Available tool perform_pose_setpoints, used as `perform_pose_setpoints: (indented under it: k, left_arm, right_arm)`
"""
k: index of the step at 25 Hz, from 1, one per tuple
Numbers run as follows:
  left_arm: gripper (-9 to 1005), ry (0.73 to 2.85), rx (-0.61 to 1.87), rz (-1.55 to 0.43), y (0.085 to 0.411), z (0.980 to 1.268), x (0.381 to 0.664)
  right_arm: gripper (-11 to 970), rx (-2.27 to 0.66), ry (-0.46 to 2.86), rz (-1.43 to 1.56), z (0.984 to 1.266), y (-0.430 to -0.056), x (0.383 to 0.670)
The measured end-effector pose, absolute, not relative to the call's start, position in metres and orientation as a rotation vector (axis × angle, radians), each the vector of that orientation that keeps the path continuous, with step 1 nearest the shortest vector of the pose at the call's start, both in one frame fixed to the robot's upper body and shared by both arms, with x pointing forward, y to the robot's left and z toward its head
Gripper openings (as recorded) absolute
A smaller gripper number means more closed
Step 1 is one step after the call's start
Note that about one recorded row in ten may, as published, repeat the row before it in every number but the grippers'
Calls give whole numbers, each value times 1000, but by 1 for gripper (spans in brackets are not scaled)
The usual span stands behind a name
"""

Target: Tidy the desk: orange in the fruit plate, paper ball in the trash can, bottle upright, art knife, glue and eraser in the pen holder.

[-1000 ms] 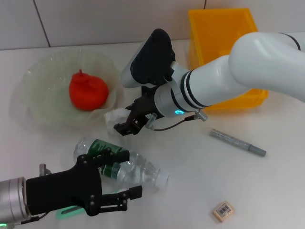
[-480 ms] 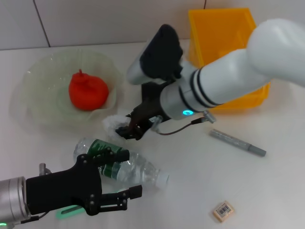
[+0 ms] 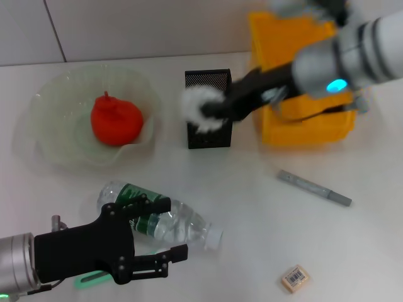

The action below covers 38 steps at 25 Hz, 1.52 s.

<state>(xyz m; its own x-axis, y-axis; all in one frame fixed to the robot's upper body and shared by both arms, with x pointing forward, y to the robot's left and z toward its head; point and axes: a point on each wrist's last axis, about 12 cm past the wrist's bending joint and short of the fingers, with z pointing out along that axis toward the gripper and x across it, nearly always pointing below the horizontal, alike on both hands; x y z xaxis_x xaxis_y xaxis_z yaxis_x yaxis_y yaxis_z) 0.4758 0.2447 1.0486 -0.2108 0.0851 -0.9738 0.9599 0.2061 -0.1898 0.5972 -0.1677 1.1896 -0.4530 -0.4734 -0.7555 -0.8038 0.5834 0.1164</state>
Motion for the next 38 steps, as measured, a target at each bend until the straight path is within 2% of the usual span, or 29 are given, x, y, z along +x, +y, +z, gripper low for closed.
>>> perform_pose_setpoints:
  k: [1,3,6,12,14,21,27,33,38]
  left_arm:
    - [852,1524,1033,-1151,245,1049,476]
    - [852,1521,1035,-1152,244,1049,476]
    - [852,1518,1039,-1152,244,1050,477]
    - [852,1519,1038,-1154,244,1050,477]
    - [852,1519,1037,-1154,243,1050,477]
    - [852,1518,1036,-1158,242,1049,477]
    - [852,1519,1035,-1159,242,1049,477]
    - [851,1519,1036,-1158,242,1049,477]
    - [851,1517,1038,-1157,242,1050,478]
  right_arm:
    - [277,-953,2100,628,1202,-183,597]
    - [277,-927,2089,630,1207,-190,597]
    - [276,-813,2051,607,1224,-222,596]
    - [267,-669,2025,551,1232,-259,596]
    - [266,-611,2014,506,1231,-279,595]
    - [263,-480,2004,424,1220,-316,593]
    - [262,-410,2037,377,1203,-326,600]
    - [262,-463,2066,407,1183,-313,613]
    - [480,-483,2077,423,1179,-307,619]
